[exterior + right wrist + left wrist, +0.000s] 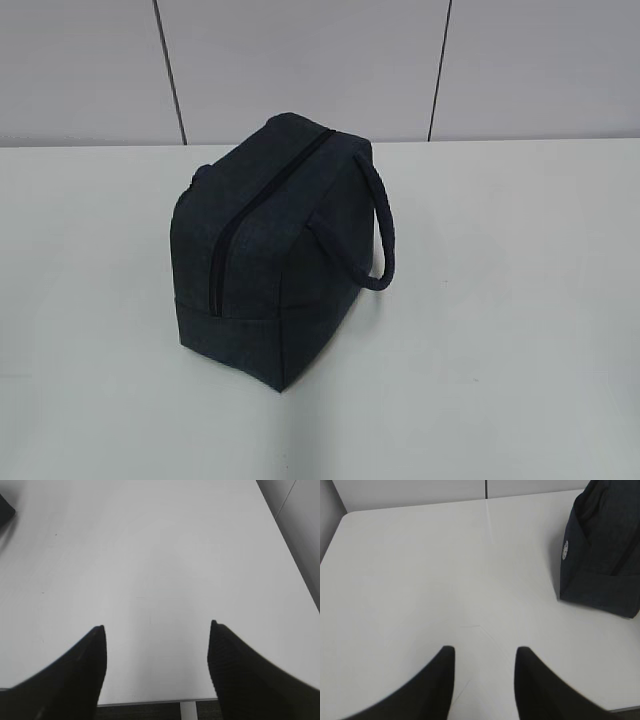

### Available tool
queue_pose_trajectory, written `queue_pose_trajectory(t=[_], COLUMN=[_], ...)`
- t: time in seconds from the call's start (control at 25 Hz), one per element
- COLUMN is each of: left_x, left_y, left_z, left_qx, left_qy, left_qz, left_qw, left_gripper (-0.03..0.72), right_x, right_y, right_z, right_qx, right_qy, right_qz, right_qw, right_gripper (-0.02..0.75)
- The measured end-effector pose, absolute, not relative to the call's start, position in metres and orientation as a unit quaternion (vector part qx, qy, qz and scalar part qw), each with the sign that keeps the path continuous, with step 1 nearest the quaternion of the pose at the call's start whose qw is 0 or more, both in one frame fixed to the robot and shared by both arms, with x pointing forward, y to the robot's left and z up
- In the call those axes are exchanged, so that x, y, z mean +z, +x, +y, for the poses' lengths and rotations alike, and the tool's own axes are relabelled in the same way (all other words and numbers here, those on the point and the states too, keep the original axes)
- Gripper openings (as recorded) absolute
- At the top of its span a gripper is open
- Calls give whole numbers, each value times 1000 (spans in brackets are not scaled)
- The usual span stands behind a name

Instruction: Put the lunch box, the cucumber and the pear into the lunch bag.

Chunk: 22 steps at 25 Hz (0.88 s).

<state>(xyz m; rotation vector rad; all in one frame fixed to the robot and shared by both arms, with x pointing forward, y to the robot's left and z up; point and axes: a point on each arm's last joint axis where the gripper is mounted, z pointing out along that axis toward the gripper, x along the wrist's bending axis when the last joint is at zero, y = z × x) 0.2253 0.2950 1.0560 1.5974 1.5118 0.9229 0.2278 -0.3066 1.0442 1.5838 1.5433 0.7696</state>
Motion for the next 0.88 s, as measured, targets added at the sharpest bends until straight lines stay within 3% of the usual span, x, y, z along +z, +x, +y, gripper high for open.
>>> queue_pose_trajectory(t=[0.88], left_x=[1056], left_y=[225], left_z=[295], left_qx=[360], left_qy=[622], left_qz=[589], left_qw=[369], left_gripper=[241], right_x=[1044], right_y=[228], right_z=[-307], right_qx=[303], right_qy=[623], right_qz=[607], right_qw=[389], right_gripper=[497])
